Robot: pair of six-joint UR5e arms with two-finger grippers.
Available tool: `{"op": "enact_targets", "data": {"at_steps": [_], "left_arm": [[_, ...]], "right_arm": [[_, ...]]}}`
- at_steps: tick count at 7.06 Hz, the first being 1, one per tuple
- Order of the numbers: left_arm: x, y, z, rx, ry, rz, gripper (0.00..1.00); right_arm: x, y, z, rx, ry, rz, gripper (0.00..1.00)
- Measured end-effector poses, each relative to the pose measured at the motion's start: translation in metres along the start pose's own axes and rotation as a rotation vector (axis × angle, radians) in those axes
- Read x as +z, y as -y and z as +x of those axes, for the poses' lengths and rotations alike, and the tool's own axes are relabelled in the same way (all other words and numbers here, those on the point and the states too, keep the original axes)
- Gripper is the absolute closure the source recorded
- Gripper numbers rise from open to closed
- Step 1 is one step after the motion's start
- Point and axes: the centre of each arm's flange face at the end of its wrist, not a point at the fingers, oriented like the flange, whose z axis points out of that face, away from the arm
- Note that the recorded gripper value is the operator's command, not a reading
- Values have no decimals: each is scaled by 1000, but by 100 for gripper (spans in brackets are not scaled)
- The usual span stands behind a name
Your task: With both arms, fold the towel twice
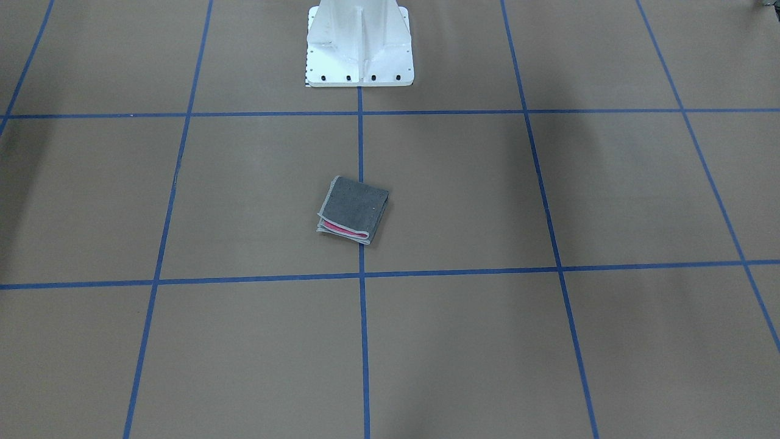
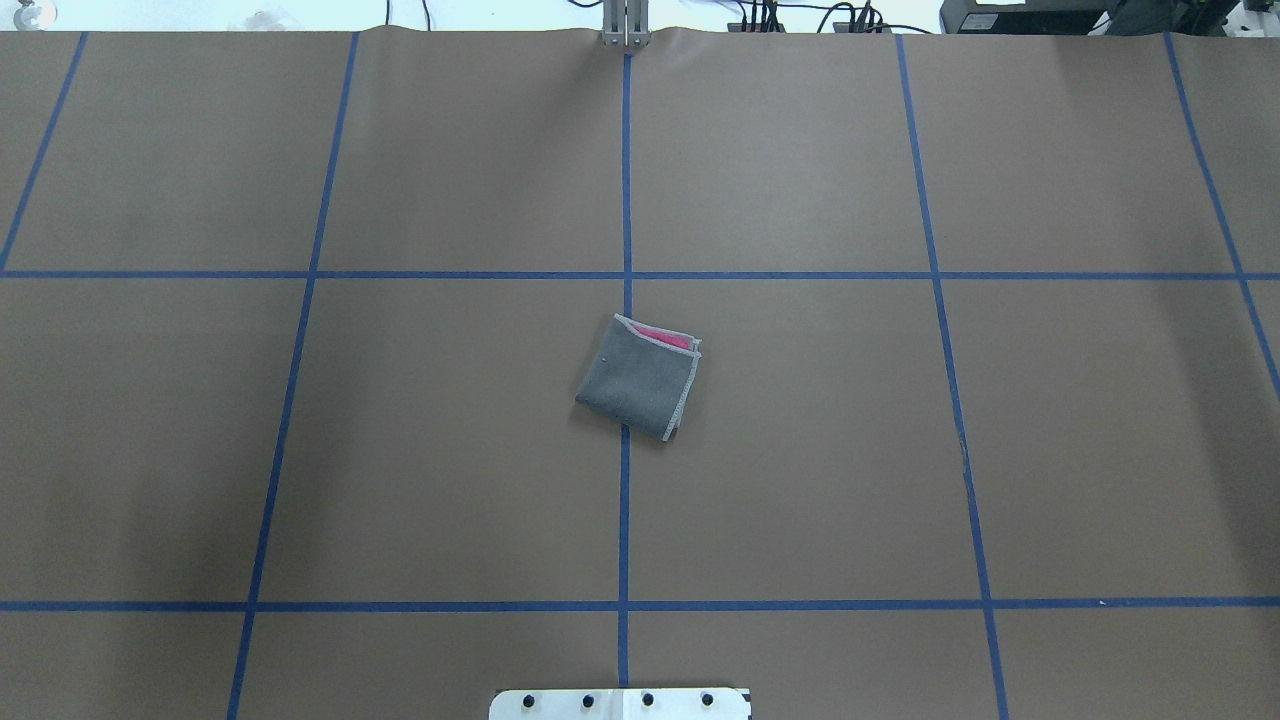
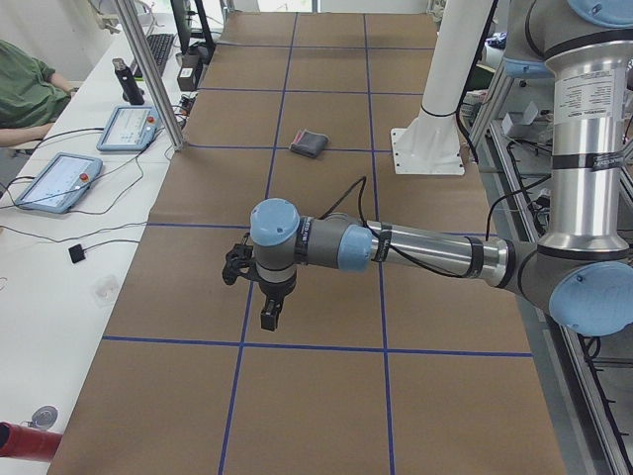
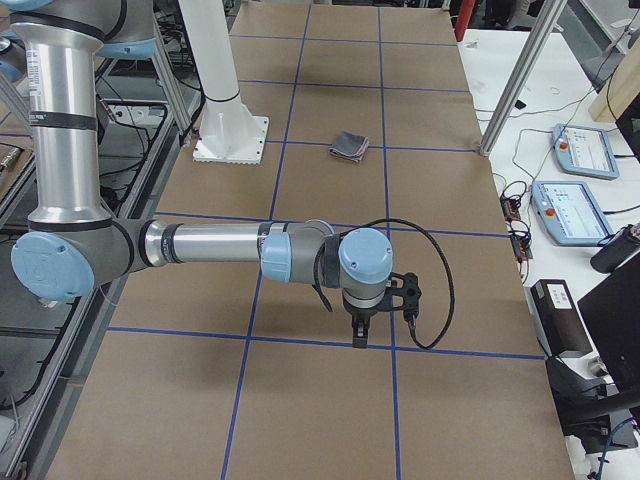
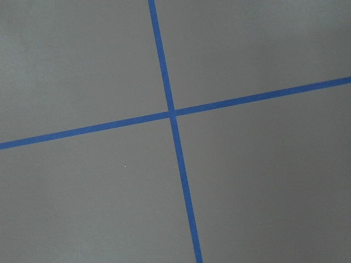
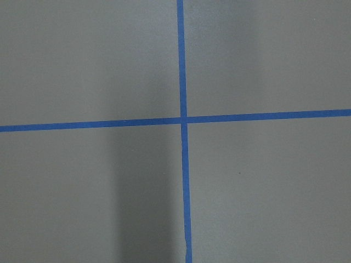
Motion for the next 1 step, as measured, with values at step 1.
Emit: {"op": "enact_targets", "data": {"at_steps": [1], "left_arm": [[0,0,0,0,0,0,0]], "right_arm": [[0,0,0,0,0,0,0]]}}
